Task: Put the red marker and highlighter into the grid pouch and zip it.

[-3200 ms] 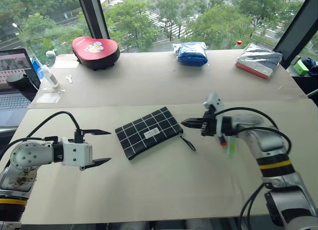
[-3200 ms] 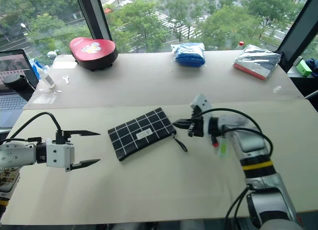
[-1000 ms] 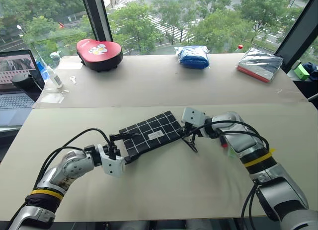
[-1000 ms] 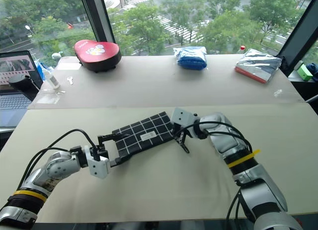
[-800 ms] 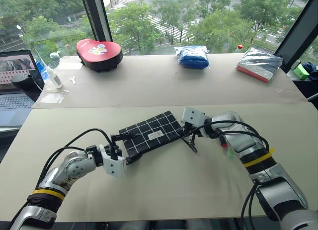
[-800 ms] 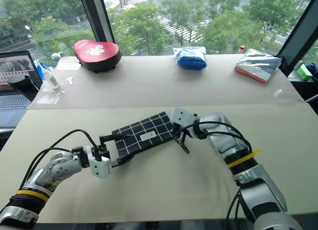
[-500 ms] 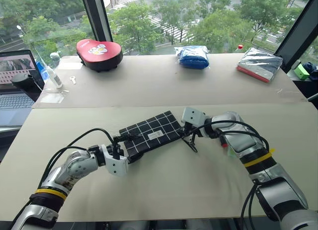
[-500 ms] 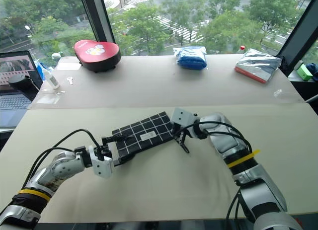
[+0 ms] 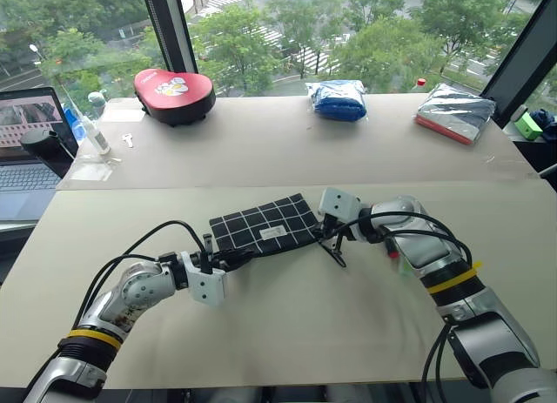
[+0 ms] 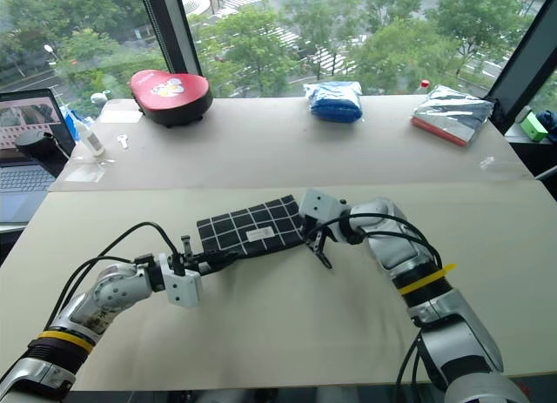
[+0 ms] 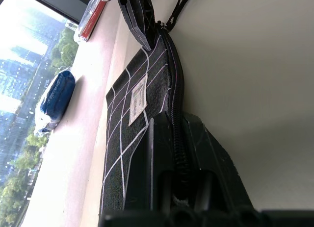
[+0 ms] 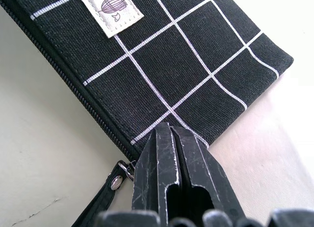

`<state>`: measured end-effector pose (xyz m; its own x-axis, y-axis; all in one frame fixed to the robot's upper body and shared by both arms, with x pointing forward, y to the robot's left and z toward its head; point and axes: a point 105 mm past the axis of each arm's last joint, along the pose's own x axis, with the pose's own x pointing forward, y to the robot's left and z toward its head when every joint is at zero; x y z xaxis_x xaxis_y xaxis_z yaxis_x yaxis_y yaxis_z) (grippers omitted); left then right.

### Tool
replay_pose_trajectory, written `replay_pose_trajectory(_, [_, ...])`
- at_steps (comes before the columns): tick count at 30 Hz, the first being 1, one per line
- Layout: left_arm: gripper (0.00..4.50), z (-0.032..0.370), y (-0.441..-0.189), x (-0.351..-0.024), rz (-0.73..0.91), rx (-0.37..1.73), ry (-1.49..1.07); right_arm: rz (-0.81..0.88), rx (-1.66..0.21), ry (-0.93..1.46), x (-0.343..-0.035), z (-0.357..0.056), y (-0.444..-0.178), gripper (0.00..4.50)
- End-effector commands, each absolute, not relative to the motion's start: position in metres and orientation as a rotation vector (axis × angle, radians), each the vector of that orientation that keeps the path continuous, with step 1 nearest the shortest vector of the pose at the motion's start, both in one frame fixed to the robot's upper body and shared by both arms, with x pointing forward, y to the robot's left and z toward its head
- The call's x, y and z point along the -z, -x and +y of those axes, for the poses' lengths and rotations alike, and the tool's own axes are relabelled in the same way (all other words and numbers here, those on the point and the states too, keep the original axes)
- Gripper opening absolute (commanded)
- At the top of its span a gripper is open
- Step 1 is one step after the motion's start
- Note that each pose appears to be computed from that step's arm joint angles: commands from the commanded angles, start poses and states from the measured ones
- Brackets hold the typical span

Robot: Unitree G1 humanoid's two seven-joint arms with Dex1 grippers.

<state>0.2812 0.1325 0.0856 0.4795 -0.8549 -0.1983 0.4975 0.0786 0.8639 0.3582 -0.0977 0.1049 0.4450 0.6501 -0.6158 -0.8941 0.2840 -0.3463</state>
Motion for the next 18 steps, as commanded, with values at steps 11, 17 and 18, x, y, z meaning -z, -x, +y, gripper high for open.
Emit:
replay_pose_trajectory(11, [0.0, 0.138, -0.284, -0.091, -0.3, 1.057, -0.888, 0.32, -1.06, 0.243, -0.161, -0.107, -0.359, 3.36])
replay_pose_trajectory(17, [0.0, 0.138, -0.304, -0.118, -0.298, 0.908, -0.638, 0.206, -1.07, 0.097, -0.218, -0.134, -0.338, 3.78])
replay_pose_trajectory(18, [0.0, 0.138, -0.306, -0.122, -0.298, 0.893, -0.612, 0.208, -1.064, 0.113, -0.218, -0.137, -0.334, 3.78])
